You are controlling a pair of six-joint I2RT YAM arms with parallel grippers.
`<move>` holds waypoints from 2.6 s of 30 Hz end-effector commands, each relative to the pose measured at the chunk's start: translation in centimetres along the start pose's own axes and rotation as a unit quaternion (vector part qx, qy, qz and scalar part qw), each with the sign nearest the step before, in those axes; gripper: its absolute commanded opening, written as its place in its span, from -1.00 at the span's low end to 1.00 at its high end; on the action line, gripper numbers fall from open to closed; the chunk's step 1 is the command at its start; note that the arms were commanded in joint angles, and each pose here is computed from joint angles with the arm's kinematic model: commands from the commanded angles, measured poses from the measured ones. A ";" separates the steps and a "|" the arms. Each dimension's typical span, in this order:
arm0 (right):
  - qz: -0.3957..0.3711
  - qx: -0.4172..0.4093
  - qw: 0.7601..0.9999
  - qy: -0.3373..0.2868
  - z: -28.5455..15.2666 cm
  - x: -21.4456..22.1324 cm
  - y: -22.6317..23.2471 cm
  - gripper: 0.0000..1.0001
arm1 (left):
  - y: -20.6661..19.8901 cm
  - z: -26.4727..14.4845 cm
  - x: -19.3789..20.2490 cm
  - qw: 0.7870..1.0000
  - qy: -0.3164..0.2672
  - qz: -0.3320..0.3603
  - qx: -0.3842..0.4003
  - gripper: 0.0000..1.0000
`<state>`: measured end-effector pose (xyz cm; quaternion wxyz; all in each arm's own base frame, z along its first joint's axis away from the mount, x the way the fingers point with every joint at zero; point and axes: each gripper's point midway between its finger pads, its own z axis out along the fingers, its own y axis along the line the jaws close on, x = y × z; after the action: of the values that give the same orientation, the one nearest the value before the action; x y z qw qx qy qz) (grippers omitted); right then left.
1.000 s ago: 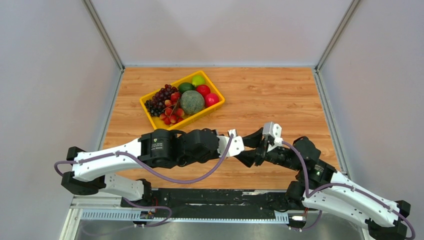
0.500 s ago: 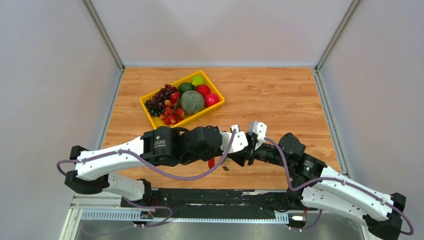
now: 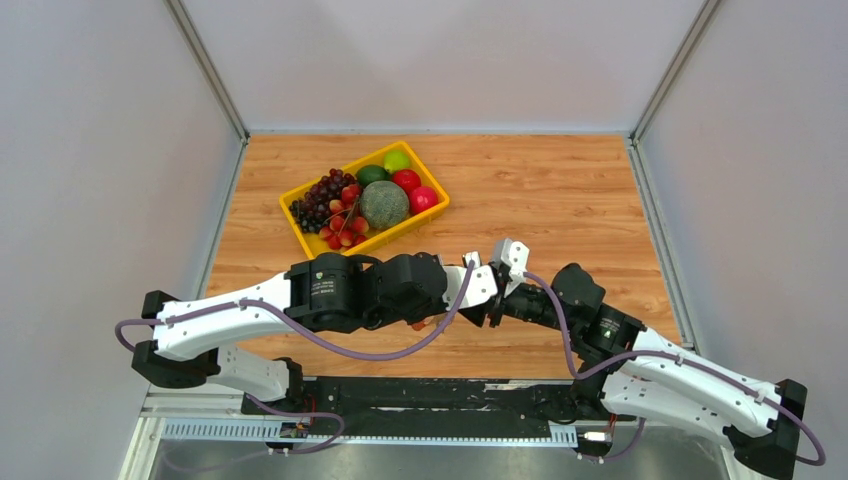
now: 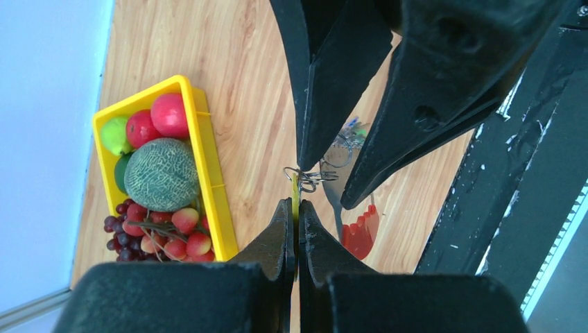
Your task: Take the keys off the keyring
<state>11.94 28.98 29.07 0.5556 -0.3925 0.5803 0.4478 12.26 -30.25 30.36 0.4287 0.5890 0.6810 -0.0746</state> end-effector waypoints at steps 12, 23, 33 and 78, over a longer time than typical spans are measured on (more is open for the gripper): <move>-0.016 -0.012 0.999 -0.035 -0.2 -1.9 0.5 -1.00 | 1.4 -1.1 -2.0 0.995 -0.040 -0.093 0.000 -1.00; -0.042 -0.029 0.996 -0.074 -2.1 -3.5 1.5 -1.00 | 0.8 0.6 -0.2 0.985 -0.012 -0.162 0.057 -1.00; -0.042 -0.010 0.996 -0.075 -2.5 -2.7 0.9 -0.58 | 0.7 0.2 -1.3 0.984 -0.042 -0.160 0.073 -1.00; -0.049 0.013 0.996 -0.075 -1.6 -3.9 -0.1 -1.00 | 1.5 -0.5 -0.6 0.982 -0.033 -0.177 0.055 -1.00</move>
<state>12.45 28.11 28.82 0.5845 -0.3981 0.5673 0.4220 12.41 -30.45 29.95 0.3650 0.5129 0.7508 -0.1999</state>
